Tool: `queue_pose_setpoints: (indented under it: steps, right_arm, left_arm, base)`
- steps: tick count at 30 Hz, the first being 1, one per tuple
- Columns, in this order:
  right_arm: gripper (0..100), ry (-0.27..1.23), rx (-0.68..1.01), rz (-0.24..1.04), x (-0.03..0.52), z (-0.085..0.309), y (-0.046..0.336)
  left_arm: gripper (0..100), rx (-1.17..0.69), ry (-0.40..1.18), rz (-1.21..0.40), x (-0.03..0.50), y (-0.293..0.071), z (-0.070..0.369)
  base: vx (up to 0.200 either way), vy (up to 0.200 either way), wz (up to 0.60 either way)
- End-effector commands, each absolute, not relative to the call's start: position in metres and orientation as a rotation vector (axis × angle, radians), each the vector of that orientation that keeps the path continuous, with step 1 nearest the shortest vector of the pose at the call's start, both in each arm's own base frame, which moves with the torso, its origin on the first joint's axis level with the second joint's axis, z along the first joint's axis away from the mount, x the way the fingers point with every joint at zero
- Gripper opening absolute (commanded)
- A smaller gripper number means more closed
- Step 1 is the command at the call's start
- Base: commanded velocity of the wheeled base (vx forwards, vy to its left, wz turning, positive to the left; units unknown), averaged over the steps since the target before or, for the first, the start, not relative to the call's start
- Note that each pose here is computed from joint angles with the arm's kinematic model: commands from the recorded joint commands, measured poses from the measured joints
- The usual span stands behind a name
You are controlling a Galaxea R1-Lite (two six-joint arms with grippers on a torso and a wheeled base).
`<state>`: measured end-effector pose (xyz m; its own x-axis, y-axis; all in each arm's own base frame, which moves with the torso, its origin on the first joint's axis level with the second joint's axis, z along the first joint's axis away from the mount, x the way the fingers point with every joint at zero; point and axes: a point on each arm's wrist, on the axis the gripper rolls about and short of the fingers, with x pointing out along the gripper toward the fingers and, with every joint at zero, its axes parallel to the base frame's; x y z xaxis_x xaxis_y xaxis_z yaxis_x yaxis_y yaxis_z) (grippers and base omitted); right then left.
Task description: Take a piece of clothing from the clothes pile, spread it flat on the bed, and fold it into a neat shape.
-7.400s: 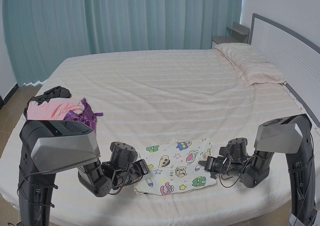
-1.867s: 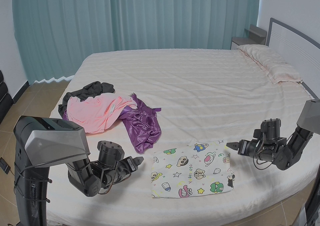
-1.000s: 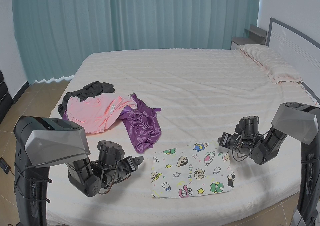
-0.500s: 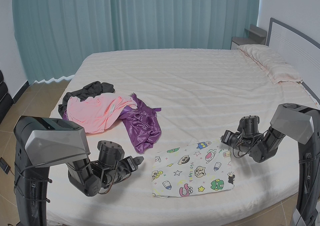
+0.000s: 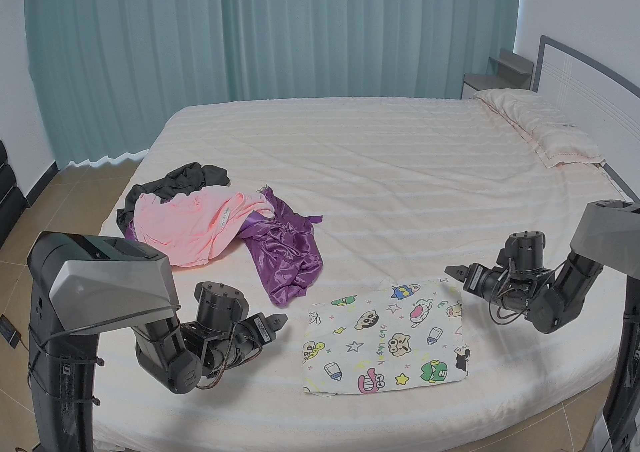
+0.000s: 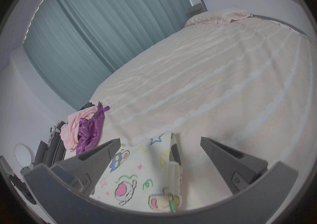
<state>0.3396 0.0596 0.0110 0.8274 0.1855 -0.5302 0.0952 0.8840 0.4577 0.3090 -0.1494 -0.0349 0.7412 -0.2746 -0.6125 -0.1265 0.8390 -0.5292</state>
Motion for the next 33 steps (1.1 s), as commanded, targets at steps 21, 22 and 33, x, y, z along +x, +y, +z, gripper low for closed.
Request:
queue_pose_setpoints:
  steps: [21, 22, 33]
  right_arm:
    - [100, 0.933, 0.338, 0.307, 0.188, -0.041, 0.098]
    - [100, 0.93, 0.339, 0.308, 0.189, -0.042, 0.098]
    - [0, 0.847, 0.331, 0.254, 0.194, -0.03, 0.092]
  left_arm:
    - [100, -0.603, 0.749, -0.088, 0.3, -0.146, -0.027]
    - [100, -0.602, 0.751, -0.087, 0.3, -0.146, -0.027]
    - [100, -0.602, 0.751, -0.087, 0.3, -0.146, -0.027]
  base:
    - [0.0, 0.0, 0.0]
    - [0.0, 0.0, 0.0]
    - [0.0, 0.0, 0.0]
